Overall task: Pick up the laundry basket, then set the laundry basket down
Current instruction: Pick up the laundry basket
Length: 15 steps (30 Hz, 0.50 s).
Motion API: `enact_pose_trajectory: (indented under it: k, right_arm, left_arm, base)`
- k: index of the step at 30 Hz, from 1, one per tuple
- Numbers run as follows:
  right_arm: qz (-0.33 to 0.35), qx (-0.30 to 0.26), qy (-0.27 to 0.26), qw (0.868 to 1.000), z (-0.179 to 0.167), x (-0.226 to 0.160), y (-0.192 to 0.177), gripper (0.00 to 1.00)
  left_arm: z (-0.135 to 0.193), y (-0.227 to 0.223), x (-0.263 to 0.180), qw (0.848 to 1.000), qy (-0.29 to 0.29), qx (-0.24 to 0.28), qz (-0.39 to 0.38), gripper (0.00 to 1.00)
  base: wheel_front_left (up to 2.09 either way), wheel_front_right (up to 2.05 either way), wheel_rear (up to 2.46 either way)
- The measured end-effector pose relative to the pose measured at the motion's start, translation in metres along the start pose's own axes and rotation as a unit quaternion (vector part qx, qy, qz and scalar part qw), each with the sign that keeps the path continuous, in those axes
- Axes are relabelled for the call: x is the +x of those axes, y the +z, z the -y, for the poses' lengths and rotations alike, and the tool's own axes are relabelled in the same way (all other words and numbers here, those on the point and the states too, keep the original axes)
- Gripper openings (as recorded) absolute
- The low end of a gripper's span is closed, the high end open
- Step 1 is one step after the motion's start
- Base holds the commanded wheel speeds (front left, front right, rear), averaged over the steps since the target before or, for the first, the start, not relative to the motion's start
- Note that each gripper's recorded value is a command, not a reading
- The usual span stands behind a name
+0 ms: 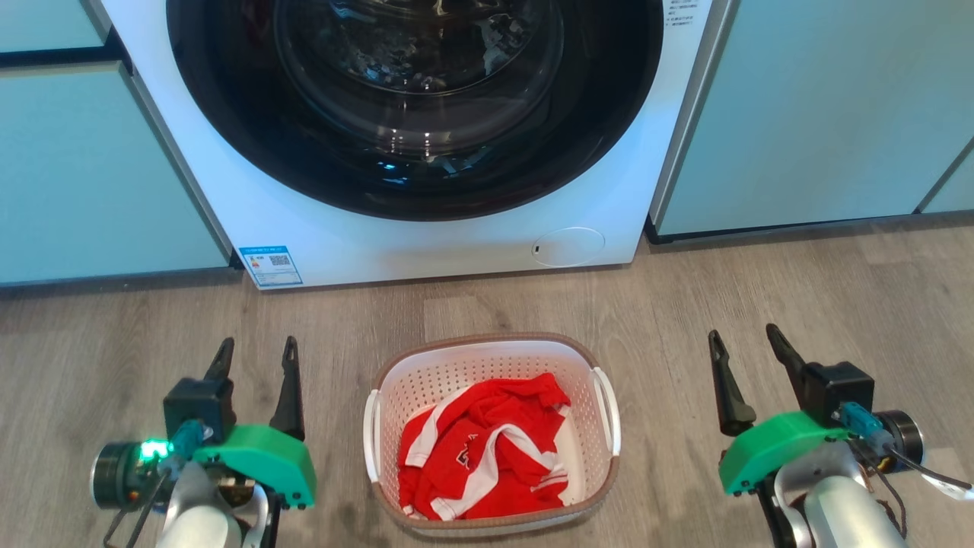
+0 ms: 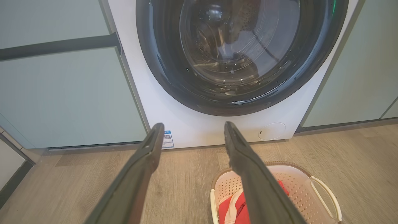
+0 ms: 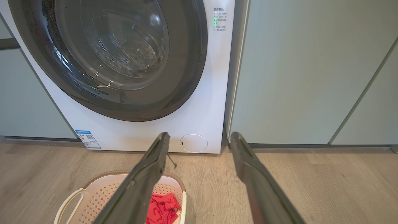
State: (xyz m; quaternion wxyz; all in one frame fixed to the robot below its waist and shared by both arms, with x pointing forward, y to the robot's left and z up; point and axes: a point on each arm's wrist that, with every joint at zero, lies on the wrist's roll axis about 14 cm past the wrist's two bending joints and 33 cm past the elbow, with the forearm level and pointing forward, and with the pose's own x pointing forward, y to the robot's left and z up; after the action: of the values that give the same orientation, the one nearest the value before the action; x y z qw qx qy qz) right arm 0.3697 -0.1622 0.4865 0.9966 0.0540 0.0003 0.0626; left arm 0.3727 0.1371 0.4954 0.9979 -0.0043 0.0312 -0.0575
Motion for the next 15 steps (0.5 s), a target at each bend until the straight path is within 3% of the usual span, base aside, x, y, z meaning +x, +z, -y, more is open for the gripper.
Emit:
enact_pose_trajectory:
  k: [15]
  right_arm:
    - [-0.029, 0.008, -0.001, 1.0, 0.003, 0.017, -0.019, 1.0]
  left_arm:
    - [0.001, -0.033, 0.014, 0.999, -0.008, -0.014, -0.047, 1.0]
  base:
    - [0.0, 0.0, 0.0]
